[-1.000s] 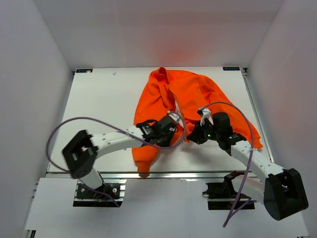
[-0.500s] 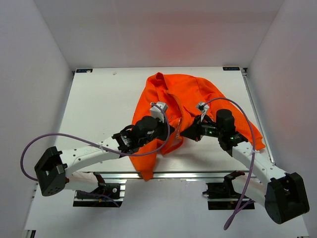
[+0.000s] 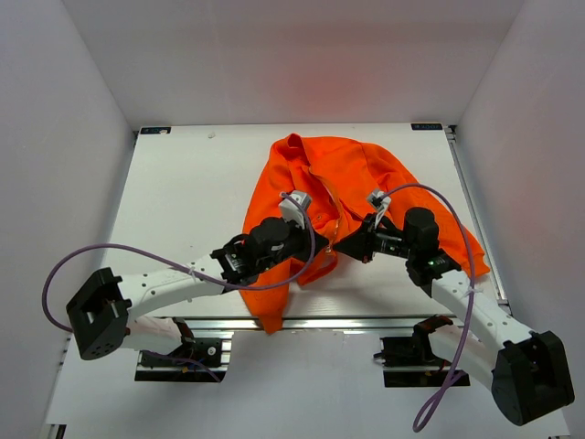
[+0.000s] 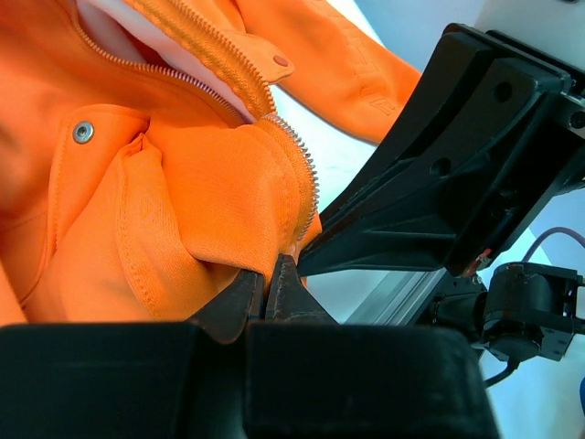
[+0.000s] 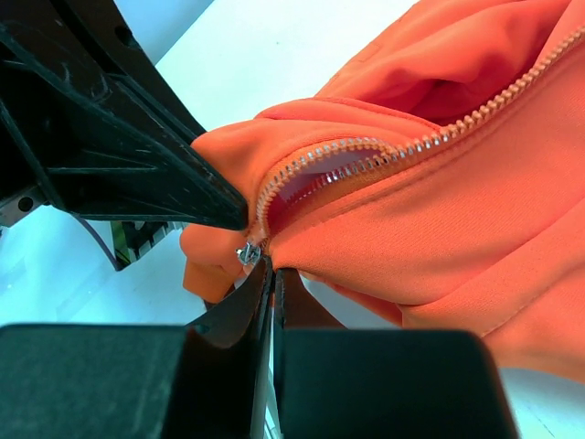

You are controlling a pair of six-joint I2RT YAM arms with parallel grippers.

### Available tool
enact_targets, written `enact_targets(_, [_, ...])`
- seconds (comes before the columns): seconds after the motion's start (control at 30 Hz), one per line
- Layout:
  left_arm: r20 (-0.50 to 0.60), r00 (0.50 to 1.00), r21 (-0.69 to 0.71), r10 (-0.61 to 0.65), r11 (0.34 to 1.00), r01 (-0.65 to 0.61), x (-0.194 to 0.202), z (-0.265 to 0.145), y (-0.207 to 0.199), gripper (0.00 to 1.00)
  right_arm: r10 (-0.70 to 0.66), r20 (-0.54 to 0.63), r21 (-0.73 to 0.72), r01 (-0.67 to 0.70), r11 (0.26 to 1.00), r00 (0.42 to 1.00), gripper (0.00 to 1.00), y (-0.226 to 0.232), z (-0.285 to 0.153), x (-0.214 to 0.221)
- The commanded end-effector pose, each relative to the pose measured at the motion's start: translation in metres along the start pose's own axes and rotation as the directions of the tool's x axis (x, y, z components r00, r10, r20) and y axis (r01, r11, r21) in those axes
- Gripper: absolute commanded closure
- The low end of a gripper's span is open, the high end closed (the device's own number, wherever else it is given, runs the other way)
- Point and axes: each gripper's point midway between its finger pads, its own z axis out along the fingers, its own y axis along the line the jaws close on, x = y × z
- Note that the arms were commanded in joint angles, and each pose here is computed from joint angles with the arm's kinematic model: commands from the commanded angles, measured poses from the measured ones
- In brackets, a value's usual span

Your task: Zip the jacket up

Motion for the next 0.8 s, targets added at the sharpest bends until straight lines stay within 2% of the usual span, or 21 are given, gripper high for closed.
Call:
enact_targets(0.0, [0.060, 0.998, 0.065, -0.034, 0.997, 0.030, -0.016, -0.011, -0.016, 1.00, -0.038, 0.047, -0.024, 0.039, 0.999, 0.998, 1.00, 0.007, -0.001, -0.010])
enact_targets(0.2, [0.079, 0.995, 0.014, -0.062, 0.998, 0.061, -0.019, -0.013, -0.007, 1.00, -0.048, 0.067, 0.006, 0.048, 0.999, 0.997, 1.00, 0.005, -0.004, -0.009])
enact_targets(0.77, [0.091, 0.980, -0.012, -0.176, 0.984, 0.177, -0.015, -0.007, -0.004, 1.00, -0.094, 0.151, 0.026, 0.091, 0.996, 0.984, 1.00, 0.007, -0.009, -0.022])
